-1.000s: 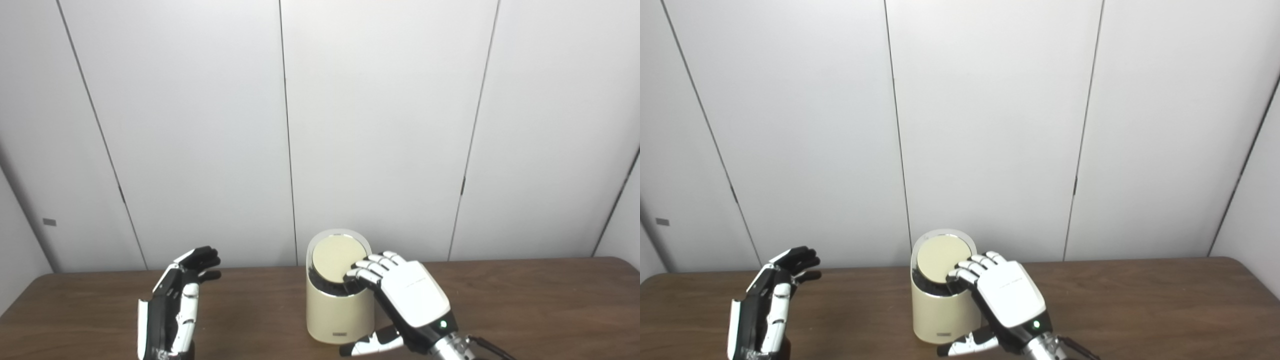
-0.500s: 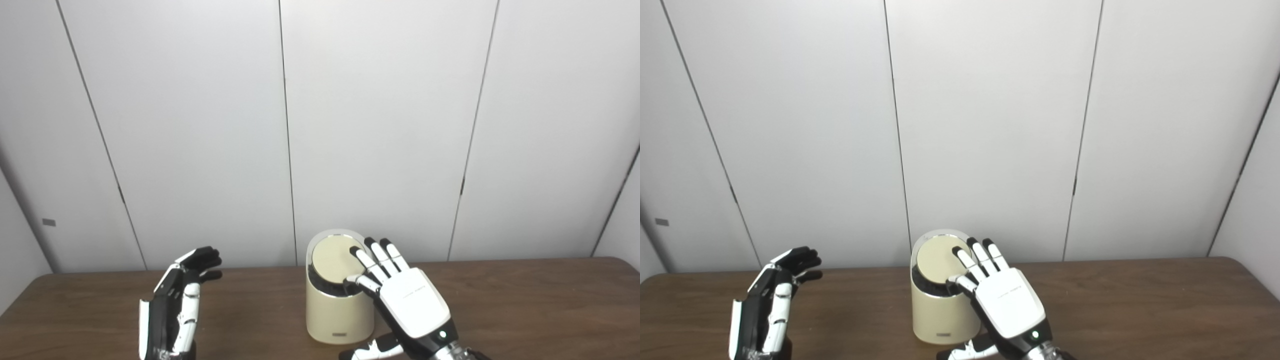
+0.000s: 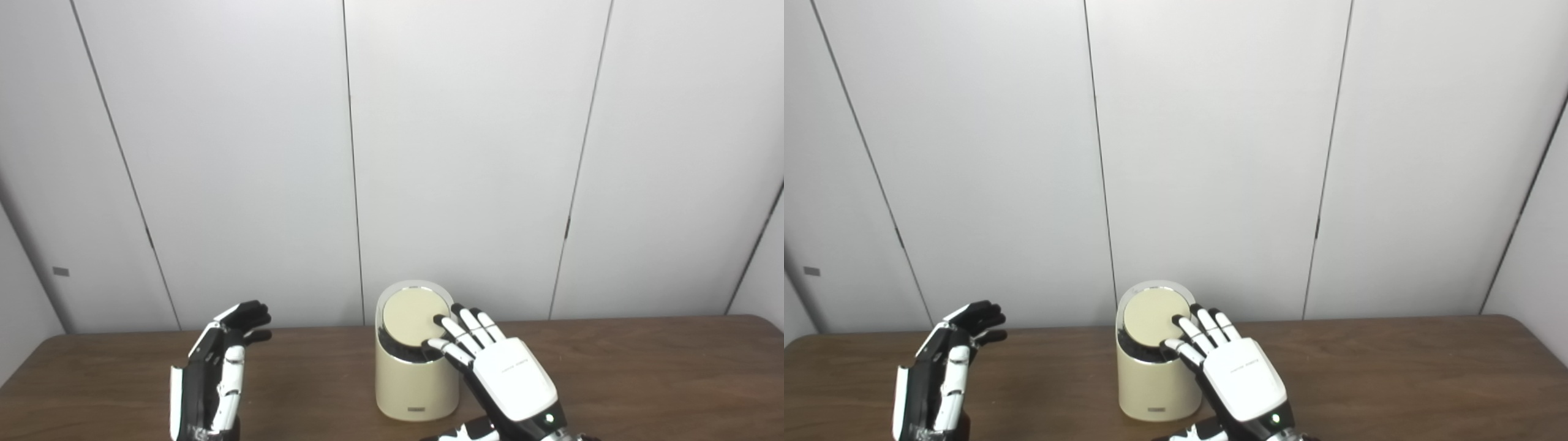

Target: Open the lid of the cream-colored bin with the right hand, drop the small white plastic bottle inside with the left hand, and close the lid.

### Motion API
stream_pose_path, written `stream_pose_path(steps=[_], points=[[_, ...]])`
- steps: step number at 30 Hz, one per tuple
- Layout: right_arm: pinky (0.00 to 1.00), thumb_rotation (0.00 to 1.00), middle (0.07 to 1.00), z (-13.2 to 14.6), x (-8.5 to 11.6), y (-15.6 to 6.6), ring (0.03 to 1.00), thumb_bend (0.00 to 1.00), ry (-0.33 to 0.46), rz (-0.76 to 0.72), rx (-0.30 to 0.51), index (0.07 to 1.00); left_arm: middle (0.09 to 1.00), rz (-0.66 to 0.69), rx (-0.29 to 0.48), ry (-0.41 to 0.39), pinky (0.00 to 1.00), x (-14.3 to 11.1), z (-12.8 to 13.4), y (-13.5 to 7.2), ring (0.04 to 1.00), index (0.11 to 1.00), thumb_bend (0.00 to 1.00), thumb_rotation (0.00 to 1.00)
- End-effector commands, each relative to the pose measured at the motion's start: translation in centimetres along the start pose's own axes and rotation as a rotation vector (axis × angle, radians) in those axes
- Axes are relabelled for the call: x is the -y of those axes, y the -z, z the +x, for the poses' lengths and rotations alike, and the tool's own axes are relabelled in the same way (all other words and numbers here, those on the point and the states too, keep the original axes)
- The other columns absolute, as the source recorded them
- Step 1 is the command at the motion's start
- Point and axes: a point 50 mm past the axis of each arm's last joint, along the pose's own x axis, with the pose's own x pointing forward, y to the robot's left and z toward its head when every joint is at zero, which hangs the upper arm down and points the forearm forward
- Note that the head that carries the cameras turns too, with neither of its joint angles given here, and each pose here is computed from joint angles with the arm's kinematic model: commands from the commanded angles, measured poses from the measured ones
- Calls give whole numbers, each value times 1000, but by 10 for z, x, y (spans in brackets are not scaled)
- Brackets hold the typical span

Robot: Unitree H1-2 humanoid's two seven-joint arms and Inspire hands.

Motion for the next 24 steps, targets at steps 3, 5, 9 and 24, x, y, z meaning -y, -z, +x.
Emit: stream_pose_path(steps=[3, 5, 9, 24], points=[[938, 687, 928, 0, 2, 1, 986, 846, -12, 37, 9, 839, 711, -3, 84, 10, 632, 5, 16, -12, 702, 699, 227, 631], [938, 674, 930, 0, 2, 1, 988, 846, -11, 50, 7, 857, 710, -1, 84, 8, 630, 5, 16, -12, 700, 697, 223, 622], [908, 653, 922, 0, 1, 2, 975, 859, 3, 75, 7, 827, 709, 5, 84, 9, 628, 5, 16, -10, 698, 696, 218, 621], [769, 552, 823, -4, -5, 13, 865, 844, 264, 255, -46, 442, 711, 4, 86, 18, 632, 7, 18, -6, 703, 693, 228, 634]])
